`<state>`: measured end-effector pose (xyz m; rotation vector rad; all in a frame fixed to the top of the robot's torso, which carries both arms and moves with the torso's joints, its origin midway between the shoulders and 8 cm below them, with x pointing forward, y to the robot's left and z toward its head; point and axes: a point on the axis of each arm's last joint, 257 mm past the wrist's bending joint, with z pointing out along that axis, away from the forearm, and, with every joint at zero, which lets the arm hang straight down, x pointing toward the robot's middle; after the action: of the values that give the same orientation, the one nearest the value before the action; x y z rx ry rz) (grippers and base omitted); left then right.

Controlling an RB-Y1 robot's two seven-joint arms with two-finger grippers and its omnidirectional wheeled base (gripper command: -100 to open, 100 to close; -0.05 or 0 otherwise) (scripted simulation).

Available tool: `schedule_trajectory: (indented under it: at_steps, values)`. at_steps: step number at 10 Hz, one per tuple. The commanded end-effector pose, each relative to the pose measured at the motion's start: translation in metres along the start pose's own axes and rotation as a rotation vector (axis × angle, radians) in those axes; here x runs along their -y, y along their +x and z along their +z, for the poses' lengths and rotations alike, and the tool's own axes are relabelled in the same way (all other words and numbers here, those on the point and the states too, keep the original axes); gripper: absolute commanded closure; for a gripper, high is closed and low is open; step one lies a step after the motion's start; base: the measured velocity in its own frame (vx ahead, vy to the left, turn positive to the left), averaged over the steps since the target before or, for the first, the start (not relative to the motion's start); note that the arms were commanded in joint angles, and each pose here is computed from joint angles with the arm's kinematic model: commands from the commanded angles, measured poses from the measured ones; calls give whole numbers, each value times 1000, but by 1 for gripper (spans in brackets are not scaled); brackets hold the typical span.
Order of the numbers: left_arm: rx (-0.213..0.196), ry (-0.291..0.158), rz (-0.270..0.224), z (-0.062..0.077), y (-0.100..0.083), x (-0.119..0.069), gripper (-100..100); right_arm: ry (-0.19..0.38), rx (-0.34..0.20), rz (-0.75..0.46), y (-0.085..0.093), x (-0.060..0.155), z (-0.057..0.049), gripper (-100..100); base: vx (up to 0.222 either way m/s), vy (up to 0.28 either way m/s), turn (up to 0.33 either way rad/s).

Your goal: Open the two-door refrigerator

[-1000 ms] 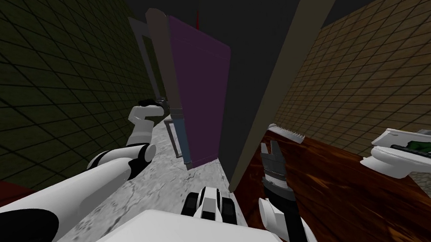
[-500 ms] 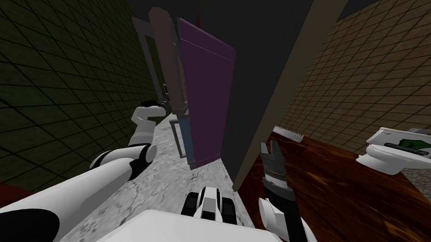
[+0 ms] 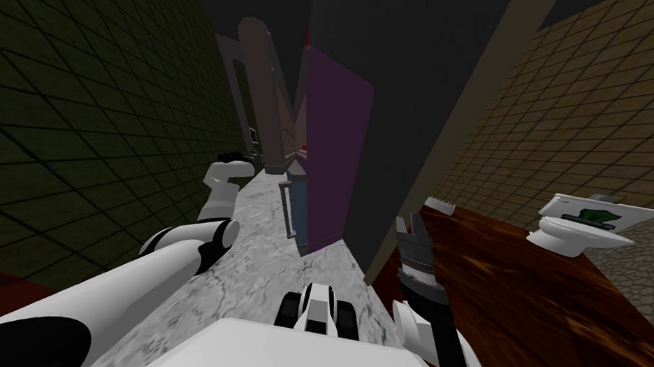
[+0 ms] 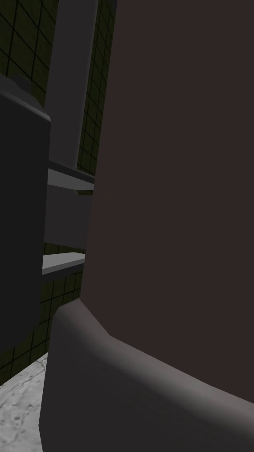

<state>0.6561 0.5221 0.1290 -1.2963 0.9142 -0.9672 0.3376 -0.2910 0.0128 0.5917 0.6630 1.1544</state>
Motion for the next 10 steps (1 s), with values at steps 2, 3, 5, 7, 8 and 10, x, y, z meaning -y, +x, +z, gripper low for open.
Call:
schedule_trajectory:
  at_steps: [2,3,5,7,8,10]
  values:
    - [-57,33,-8,-1,27,19,100,0,0,0,0,0,0,0,-72,307,-42]
    - [-57,33,-8,-1,27,19,100,0,0,0,0,0,0,0,-108,305,-51]
    - [-84,33,-10,-1,40,20,100,0,0,0,0,0,0,0,-87,302,-64]
    - [-111,34,-12,-2,52,21,100,0,0,0,0,0,0,0,-123,317,-82]
    - [-138,35,-14,-3,65,22,100,0,0,0,0,0,0,0,-109,369,-80]
    - [-165,35,-15,-4,78,23,100,0,0,0,0,0,0,0,-105,313,-67]
